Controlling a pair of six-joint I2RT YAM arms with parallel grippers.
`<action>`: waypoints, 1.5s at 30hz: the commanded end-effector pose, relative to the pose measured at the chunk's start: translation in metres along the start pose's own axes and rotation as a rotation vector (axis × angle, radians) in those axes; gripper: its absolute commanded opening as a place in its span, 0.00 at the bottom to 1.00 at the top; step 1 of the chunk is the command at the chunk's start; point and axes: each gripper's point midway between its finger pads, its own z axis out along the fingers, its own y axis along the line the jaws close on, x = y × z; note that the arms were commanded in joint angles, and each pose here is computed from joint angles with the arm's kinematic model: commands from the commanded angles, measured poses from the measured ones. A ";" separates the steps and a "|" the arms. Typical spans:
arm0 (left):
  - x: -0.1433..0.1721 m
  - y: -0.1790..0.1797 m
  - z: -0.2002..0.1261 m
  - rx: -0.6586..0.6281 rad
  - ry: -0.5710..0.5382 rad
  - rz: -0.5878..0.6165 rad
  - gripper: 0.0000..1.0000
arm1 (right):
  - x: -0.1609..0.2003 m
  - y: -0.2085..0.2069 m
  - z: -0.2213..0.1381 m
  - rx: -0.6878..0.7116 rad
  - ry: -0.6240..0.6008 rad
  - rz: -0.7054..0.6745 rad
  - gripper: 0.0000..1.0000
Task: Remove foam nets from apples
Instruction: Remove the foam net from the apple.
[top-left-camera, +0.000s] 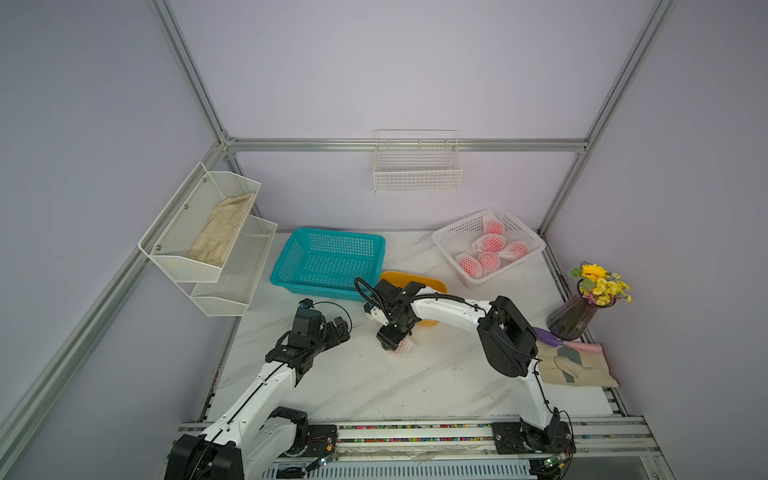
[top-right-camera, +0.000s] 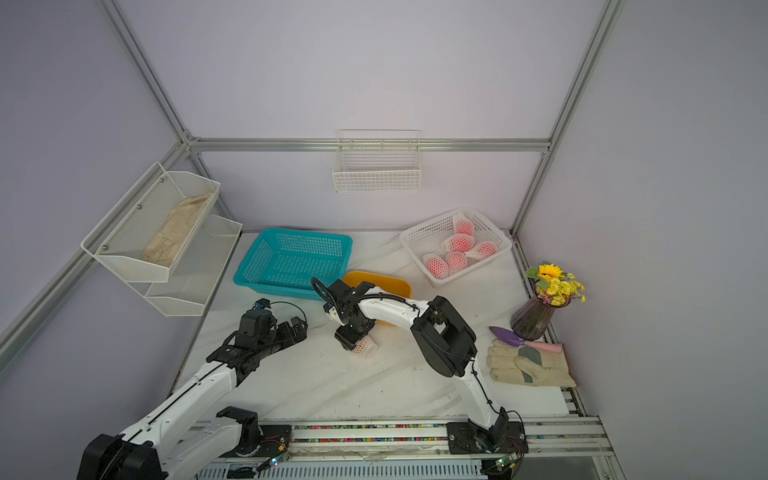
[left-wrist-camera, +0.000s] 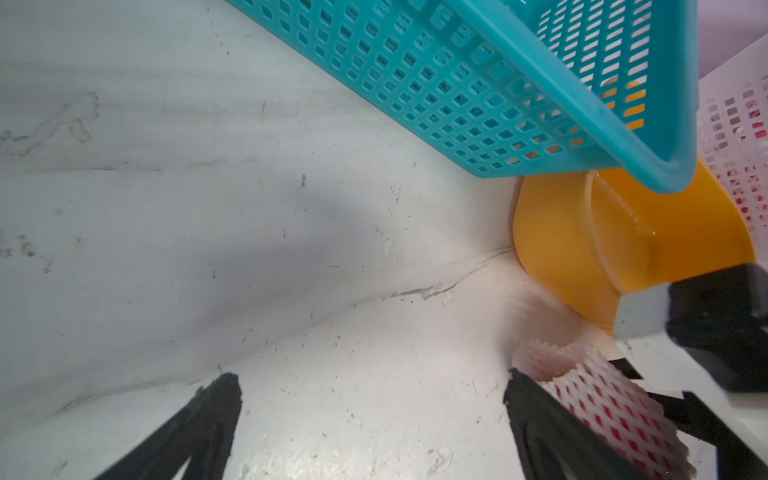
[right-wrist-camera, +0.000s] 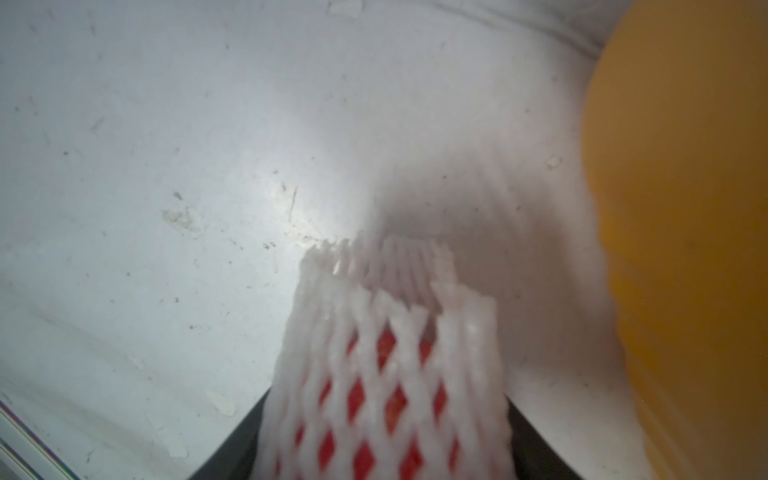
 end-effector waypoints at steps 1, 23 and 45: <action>-0.016 -0.023 -0.006 0.083 -0.001 0.024 0.99 | -0.011 0.013 -0.019 -0.035 -0.129 -0.100 0.48; 0.002 -0.096 -0.023 0.444 0.147 0.133 0.85 | -0.027 0.042 -0.060 0.004 -0.820 -0.523 0.49; 0.035 -0.109 -0.003 0.480 0.290 0.170 0.56 | -0.017 0.038 -0.042 0.059 -0.913 -0.578 0.50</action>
